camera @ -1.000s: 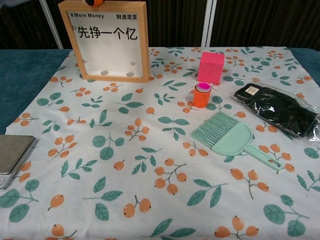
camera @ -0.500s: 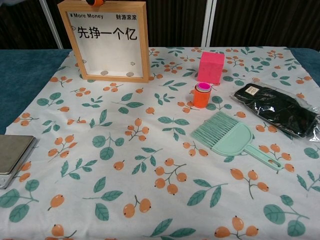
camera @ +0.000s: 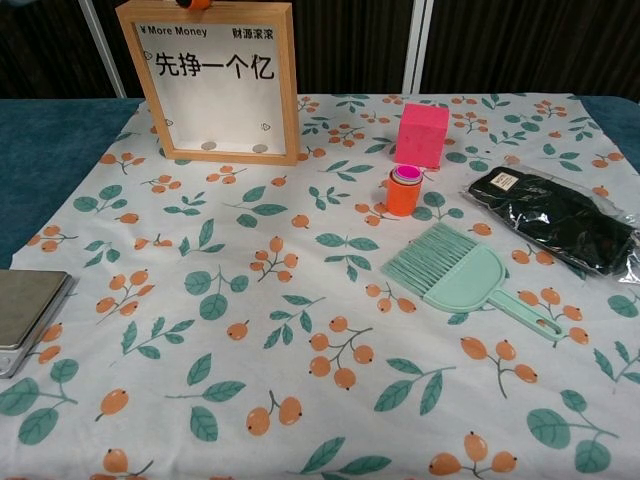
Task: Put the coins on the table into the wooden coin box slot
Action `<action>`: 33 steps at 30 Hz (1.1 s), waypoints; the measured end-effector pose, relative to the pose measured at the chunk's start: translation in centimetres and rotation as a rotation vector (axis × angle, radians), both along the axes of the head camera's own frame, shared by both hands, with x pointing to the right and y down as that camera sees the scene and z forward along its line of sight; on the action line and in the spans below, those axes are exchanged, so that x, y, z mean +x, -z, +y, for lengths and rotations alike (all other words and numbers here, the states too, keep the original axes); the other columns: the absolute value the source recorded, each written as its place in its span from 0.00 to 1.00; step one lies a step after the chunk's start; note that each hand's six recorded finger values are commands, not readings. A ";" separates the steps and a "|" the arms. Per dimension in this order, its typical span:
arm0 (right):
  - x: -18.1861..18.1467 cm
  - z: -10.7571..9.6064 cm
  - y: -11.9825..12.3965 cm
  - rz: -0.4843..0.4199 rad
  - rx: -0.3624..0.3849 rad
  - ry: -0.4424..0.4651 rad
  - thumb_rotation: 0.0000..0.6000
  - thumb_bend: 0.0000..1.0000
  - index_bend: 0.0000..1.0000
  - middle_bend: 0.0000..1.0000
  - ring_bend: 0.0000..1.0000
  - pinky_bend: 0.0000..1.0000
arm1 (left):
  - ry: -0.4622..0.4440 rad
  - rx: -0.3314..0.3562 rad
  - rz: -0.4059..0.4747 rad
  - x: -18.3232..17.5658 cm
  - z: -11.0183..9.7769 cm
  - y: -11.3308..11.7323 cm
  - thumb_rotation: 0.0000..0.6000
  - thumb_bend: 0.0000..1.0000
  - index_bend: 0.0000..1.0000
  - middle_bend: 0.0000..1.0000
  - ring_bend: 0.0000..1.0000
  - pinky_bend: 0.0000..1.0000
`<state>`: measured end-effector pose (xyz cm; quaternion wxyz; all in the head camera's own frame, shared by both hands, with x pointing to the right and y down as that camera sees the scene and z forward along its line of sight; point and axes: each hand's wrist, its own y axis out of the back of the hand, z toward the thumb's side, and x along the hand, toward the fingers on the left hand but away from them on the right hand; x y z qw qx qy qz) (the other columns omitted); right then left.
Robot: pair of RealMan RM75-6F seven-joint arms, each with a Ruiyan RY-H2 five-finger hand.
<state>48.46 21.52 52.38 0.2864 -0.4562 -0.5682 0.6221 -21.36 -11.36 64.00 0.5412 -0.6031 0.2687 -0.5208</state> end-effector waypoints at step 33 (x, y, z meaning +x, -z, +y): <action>0.1 0.0 0.0 0.000 0.000 -0.004 1.00 0.39 0.24 0.05 0.01 0.00 | 0.010 -0.022 -0.005 0.5 -0.1 -0.3 1.00 0.34 0.57 0.18 0.00 0.00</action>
